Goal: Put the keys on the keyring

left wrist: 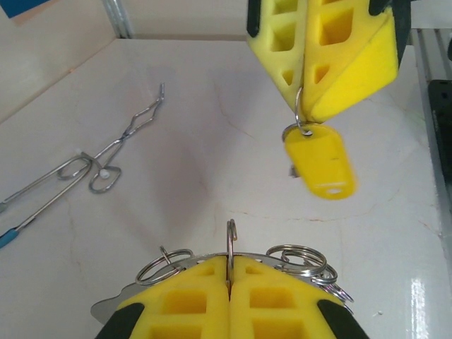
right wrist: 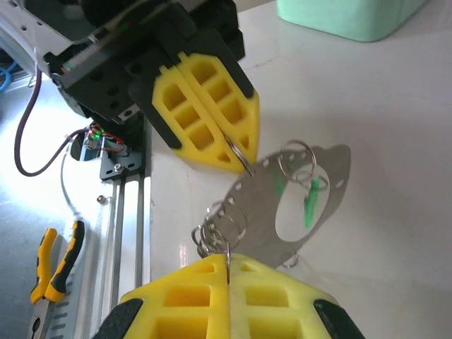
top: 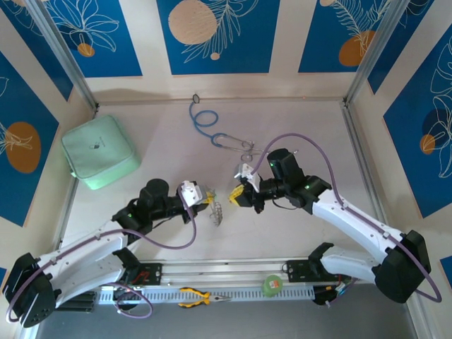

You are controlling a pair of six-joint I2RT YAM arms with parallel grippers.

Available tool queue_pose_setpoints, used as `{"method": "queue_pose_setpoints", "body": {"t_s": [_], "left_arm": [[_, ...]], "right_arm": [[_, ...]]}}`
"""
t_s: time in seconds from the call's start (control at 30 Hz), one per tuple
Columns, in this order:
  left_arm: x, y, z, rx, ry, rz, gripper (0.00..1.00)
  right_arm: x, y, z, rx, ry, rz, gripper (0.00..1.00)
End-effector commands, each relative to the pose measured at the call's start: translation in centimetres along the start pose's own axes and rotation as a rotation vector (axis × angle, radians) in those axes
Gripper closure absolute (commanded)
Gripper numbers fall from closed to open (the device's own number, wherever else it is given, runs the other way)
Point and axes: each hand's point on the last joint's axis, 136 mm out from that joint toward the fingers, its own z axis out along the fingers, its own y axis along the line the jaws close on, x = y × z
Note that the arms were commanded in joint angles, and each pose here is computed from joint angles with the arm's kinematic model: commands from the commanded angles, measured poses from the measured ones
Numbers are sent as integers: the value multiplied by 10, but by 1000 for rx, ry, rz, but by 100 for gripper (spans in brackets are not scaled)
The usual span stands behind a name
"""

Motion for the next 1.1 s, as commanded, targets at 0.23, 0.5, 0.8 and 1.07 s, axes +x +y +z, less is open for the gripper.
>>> {"method": "queue_pose_setpoints", "body": {"t_s": [0.23,0.5,0.8,1.07], "left_arm": [[-20,-13,1,86,-58,10,100],[-21,-12,1,82,-57,2,100],[-21,-12,1,81,-57,3,100],[-21,-13,1,84,-56,5,100]], "right_arm": [[-13,7,18,-54,67,-79,100],[-14,10,30,-67,104,-120,100],[-17,5,37,-56,111,-121,100],[-20,2,38,-48,102,-112,100]]}}
